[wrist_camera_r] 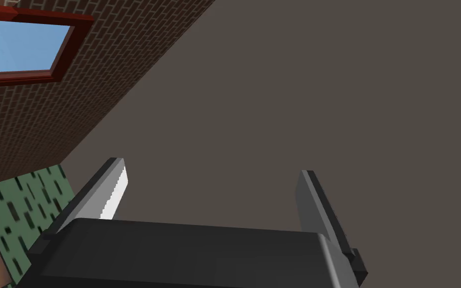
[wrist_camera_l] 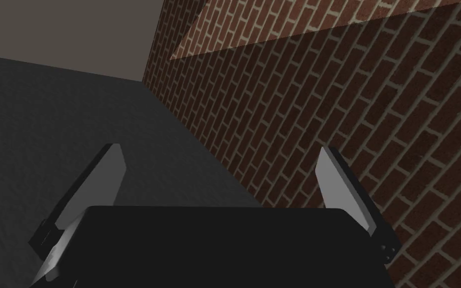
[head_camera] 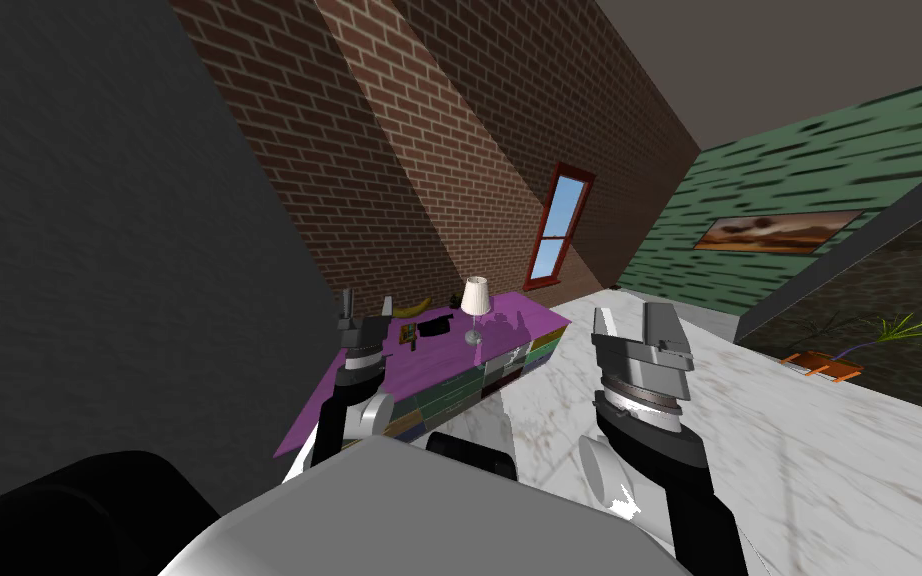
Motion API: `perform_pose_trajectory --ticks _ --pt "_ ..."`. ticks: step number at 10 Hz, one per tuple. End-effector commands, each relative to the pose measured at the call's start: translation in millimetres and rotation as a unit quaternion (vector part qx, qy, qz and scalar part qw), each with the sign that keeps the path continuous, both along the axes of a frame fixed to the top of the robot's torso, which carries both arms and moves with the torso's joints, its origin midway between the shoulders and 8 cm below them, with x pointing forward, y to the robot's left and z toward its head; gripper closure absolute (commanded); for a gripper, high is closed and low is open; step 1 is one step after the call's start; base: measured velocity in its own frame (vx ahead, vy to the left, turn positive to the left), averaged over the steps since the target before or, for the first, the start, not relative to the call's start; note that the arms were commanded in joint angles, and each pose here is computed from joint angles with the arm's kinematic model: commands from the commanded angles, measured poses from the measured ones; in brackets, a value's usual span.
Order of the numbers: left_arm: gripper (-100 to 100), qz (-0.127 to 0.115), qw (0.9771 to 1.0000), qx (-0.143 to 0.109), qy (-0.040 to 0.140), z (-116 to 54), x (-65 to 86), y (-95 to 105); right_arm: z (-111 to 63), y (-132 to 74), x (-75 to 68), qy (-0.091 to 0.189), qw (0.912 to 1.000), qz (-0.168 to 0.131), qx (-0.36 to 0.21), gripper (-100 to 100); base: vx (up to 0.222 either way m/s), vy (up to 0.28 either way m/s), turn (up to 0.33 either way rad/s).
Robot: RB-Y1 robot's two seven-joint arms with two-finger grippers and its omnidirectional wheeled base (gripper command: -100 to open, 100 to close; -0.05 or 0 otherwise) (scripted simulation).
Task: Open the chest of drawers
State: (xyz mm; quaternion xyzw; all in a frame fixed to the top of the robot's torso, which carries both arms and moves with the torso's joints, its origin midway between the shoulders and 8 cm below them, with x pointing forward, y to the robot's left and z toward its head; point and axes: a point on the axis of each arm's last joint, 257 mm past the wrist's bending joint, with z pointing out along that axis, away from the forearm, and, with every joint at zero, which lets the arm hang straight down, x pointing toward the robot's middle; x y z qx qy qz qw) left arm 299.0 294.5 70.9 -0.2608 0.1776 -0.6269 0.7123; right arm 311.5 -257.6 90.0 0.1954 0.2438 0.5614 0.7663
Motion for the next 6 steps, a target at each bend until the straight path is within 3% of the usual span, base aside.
perform_pose_trajectory --ticks 1,6 --pt "0 0.0 1.0 0.0 0.0 0.0 0.0 0.0 0.0 0.0 0.0 0.0 1.0 0.0 0.0 0 0.0 0.0 0.0" --pt "0 0.0 1.0 0.0 0.0 0.1 -0.1 0.0 0.1 0.0 -0.1 0.0 1.0 0.0 0.0 0 0.0 0.0 0.0"
